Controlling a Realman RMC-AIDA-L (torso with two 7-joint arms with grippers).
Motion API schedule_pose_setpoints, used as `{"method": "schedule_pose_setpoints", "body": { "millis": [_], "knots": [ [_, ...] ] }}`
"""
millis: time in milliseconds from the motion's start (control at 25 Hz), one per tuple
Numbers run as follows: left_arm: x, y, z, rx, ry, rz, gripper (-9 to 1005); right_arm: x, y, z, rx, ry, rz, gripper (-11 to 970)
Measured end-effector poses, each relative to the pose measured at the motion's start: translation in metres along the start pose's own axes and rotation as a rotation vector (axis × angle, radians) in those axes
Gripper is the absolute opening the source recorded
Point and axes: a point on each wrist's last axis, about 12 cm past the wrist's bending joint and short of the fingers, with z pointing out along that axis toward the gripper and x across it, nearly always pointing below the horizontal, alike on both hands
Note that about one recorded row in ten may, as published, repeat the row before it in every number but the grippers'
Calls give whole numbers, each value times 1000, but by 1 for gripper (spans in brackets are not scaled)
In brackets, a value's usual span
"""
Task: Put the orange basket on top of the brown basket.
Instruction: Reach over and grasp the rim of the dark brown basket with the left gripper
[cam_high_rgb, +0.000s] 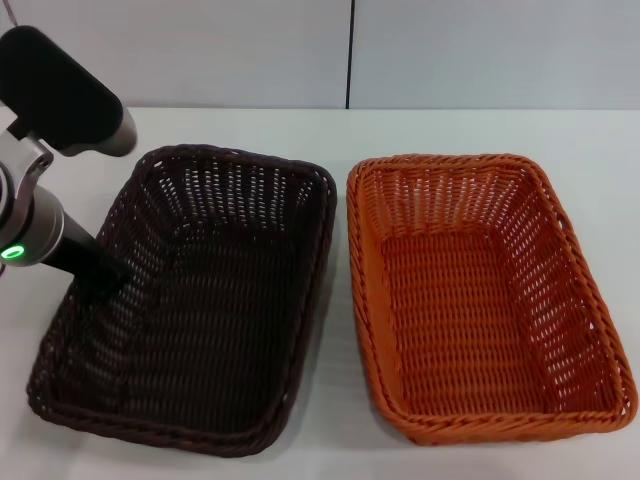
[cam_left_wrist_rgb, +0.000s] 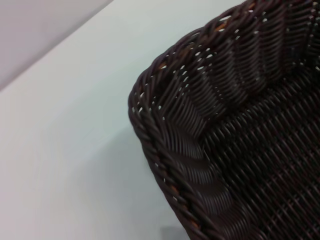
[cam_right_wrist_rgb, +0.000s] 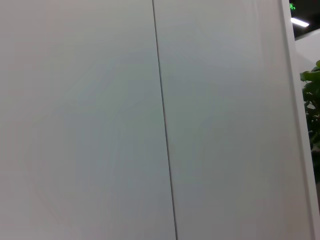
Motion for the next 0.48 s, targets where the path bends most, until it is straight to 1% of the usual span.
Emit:
{"method": "schedule_pose_setpoints", "body": {
  "millis": [40, 80, 120, 160, 200, 240, 320, 360, 400, 440, 480],
  "knots": [
    [-1, 2, -1, -13, -1, 83, 346, 0, 0, 0, 0, 0, 0, 708],
    [-1, 2, -1, -13, -1, 83, 346, 0, 0, 0, 1, 1, 0, 708],
    [-4, 5, -5, -18, -7, 195, 346, 0, 0, 0, 1, 1, 0, 708],
    [-6, 7, -8, -22, -14, 240, 346, 0, 0, 0, 1, 1, 0, 707],
    [-6, 7, -8, -22, -14, 240, 347, 0, 0, 0, 1, 1, 0, 707],
    [-8, 8, -12, -27, -22, 294, 347, 0, 0, 0, 1, 1, -1, 707],
    [-8, 8, -12, -27, -22, 294, 347, 0, 0, 0, 1, 1, -1, 706],
    [-9, 9, -15, -31, -28, 339, 347, 0, 0, 0, 1, 1, 0, 706],
    [-15, 9, -18, -38, -44, 459, 347, 0, 0, 0, 1, 1, 0, 706],
    [-18, 8, -19, -38, -51, 502, 347, 0, 0, 0, 0, 1, 1, 705],
    [-18, 8, -19, -38, -51, 502, 347, 0, 0, 0, 0, 1, 2, 705]
  ]
}}
